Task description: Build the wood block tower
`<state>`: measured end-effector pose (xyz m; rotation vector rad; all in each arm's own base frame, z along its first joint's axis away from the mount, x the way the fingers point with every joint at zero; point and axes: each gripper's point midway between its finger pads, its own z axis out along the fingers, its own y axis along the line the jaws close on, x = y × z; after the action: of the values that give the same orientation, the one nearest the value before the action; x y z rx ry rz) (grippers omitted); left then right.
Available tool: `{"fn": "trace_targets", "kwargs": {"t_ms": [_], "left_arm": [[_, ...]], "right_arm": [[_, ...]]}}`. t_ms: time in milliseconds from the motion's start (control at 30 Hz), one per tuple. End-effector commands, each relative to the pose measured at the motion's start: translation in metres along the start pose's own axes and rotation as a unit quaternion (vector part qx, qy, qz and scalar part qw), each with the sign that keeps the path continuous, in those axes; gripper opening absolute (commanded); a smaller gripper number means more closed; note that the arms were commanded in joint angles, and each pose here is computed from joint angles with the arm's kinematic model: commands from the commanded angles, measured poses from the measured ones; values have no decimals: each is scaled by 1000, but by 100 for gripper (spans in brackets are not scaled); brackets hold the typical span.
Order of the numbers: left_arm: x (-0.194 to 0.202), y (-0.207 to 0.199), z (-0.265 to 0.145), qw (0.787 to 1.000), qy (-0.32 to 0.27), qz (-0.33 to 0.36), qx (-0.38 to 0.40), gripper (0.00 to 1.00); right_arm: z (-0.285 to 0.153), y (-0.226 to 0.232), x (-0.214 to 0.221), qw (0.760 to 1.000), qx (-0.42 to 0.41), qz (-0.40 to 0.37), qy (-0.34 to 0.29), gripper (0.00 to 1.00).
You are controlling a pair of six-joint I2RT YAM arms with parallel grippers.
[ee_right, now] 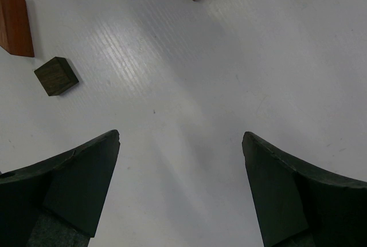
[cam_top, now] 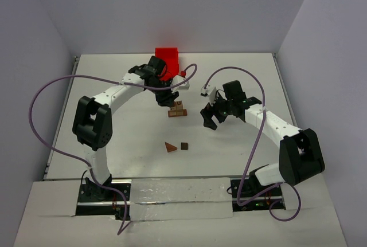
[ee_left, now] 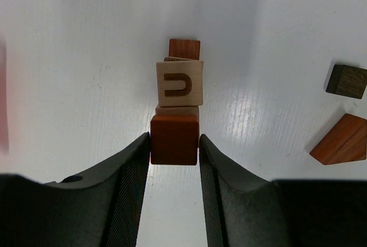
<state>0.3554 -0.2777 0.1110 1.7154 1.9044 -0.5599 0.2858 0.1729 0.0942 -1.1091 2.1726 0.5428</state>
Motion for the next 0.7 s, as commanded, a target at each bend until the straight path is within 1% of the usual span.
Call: {"fn": "trace_targets", "kwargs": {"t_ms": [0, 200, 667], "left_arm": [[-14, 6, -1, 1000, -14, 8, -6, 47], [-15, 6, -1, 1000, -16, 7, -8, 48], [-23, 6, -7, 1000, -27, 9, -8, 37]], "right_arm": [[-5, -9, -23, 1000, 11, -10, -27, 94], [-4, -9, -23, 1000, 11, -10, -27, 94], [-4, -9, -23, 1000, 10, -10, -27, 94]]}}
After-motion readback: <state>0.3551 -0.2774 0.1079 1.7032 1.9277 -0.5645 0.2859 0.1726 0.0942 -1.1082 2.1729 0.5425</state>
